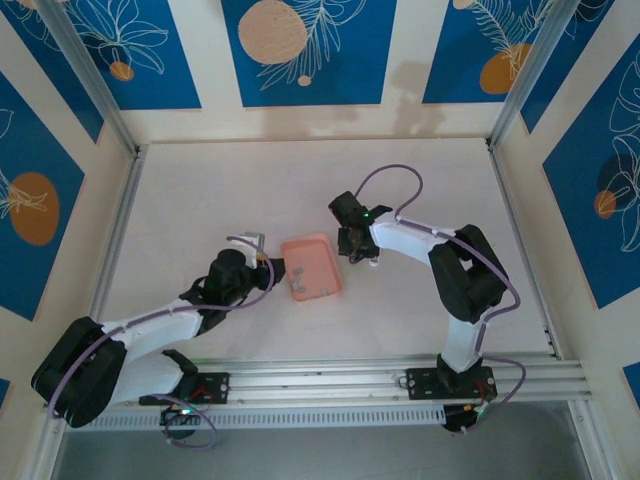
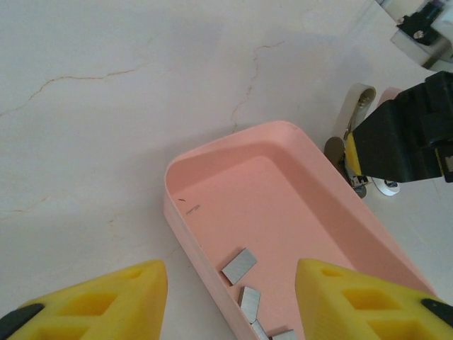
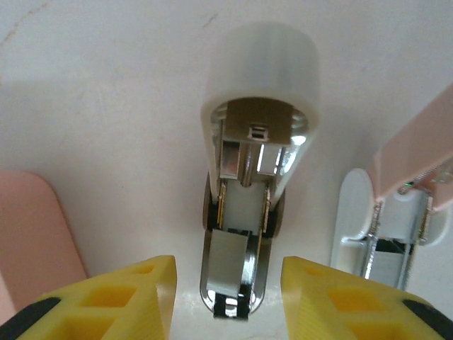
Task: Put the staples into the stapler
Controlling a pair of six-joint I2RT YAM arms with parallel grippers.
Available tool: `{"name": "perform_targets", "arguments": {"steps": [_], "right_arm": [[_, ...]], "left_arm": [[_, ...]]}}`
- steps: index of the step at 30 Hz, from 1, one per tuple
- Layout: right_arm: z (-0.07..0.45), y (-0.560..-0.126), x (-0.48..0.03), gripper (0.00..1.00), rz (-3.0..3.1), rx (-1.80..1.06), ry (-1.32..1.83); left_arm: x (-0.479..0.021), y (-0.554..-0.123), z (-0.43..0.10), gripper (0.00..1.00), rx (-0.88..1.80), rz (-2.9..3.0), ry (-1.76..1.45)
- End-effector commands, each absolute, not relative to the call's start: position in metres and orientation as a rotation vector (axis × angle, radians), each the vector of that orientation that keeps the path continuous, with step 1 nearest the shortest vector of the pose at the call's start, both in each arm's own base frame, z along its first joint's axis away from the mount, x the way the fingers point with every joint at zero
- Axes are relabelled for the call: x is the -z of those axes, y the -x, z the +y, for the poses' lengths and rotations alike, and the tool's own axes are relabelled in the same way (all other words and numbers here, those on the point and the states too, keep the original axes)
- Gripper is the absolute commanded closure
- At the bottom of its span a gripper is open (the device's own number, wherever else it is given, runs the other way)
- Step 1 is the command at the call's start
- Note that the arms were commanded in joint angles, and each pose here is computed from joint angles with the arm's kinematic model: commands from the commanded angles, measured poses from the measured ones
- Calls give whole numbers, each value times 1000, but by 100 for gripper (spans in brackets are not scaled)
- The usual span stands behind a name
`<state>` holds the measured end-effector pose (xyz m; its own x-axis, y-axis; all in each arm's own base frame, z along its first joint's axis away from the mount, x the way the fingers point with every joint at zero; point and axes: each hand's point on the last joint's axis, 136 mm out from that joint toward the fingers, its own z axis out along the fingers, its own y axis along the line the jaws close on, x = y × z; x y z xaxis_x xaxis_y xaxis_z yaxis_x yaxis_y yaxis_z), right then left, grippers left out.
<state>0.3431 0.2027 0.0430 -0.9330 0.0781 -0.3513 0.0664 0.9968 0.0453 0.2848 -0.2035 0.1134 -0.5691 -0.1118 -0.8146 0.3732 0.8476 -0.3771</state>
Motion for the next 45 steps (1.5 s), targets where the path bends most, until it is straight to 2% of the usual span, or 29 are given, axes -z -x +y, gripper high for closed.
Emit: {"name": "perform_targets", "arguments": {"steps": [1,6,21,28,40,43,45], "right_arm": [[203,-346,-38,57,2796,-25,-98],[201,-349,-32,58,2804,-15,-101],[200,-338,-33,76,2818,-29,-77],[199,-315,-47,77,2810,-38,-44],[188,-225,-37,76,2926,7,29],[186,-216,-39,75,2933,13,48],[187,-212,-43,70,2937,-6,61]], "left_arm": [[-119,-288,-199,49,634,2054,-182],[-118,-288,-199,49,628,2056,-182],[-118,-288,-199,49,635,2057,-182],[-120,-287,-200,49,647,2054,-182],[-124,-284,-200,49,657,2043,-190],[-127,-284,-200,49,655,2036,-196],[-128,-283,-199,49,648,2033,-197]]}}
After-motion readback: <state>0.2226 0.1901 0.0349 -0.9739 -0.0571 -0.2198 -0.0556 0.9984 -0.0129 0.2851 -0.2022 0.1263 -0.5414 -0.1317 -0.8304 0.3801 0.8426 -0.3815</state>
